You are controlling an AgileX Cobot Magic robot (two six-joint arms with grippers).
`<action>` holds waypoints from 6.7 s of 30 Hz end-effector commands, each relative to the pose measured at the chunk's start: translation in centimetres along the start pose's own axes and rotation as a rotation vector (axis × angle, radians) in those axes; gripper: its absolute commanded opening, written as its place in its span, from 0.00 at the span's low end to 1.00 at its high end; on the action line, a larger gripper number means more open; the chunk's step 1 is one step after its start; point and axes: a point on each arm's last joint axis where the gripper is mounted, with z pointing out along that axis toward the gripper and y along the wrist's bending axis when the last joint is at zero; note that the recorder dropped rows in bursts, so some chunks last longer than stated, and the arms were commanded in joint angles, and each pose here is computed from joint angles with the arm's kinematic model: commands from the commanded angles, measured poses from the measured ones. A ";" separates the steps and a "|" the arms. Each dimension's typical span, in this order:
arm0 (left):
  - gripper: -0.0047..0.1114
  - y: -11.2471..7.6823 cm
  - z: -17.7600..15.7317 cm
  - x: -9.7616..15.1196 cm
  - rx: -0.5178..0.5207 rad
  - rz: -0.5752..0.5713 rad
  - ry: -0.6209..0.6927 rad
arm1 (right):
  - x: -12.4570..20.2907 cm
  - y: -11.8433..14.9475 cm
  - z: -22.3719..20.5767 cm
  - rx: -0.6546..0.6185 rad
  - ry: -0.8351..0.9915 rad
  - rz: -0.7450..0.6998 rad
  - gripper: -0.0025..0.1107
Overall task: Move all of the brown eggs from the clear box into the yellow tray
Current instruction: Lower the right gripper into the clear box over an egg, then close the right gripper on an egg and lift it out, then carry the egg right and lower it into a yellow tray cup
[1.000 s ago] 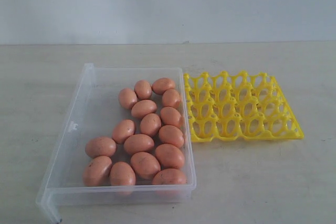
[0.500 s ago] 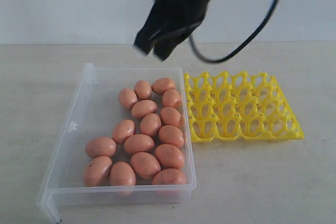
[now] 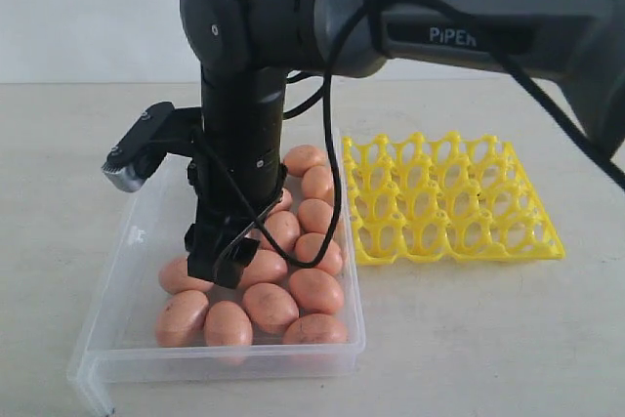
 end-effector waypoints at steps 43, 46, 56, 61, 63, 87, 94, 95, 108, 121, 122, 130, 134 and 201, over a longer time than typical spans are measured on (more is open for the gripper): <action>0.00 0.0 0.0 0.1 0.002 -0.004 -0.001 | -0.8 -5.1 2.6 0.252 -0.099 0.106 0.29; 0.00 0.0 0.0 0.1 0.002 -0.004 -0.001 | -0.8 -5.1 2.6 0.249 -0.100 0.146 0.57; 0.00 0.0 0.0 0.1 0.002 -0.004 -0.001 | 0.1 -5.8 2.7 0.314 -0.090 0.620 0.57; 0.00 0.0 0.0 0.1 0.002 -0.004 -0.001 | 0.5 -5.8 3.5 0.305 -0.047 0.741 0.45; 0.00 0.0 0.0 0.1 0.006 -0.003 -0.001 | 0.6 -5.8 4.0 0.303 -0.040 0.766 0.42; 0.00 -0.2 0.0 0.1 0.039 0.004 0.001 | 0.7 -5.9 7.8 0.264 0.004 0.789 0.57; 0.00 -0.2 0.0 0.1 0.039 0.004 0.001 | 0.6 -6.0 7.9 0.267 -0.010 0.786 0.02; 0.00 -0.2 0.0 0.1 0.039 0.004 0.001 | 0.6 -6.0 7.8 0.270 -0.021 0.780 0.02; 0.00 -0.2 0.0 0.1 0.039 0.004 0.001 | -0.8 -6.8 -0.7 0.459 -0.340 0.721 0.02; 0.00 -0.2 0.0 0.1 0.039 0.004 0.001 | 3.2 -2.2 -8.7 0.749 -0.871 0.313 0.02; 0.00 -0.2 0.0 0.1 0.039 0.004 0.001 | 4.0 -3.1 -9.3 0.861 -0.839 0.350 0.02; 0.00 -0.2 0.0 0.1 0.039 0.004 0.001 | 10.6 -6.9 -14.8 1.484 -0.585 0.638 0.02; 0.00 -0.2 0.0 0.1 0.039 0.004 0.001 | 13.8 -7.2 -17.8 1.461 -0.778 0.854 0.02; 0.00 -0.2 0.0 0.1 0.039 0.004 0.001 | 19.8 -17.4 3.1 0.127 -1.285 0.539 0.02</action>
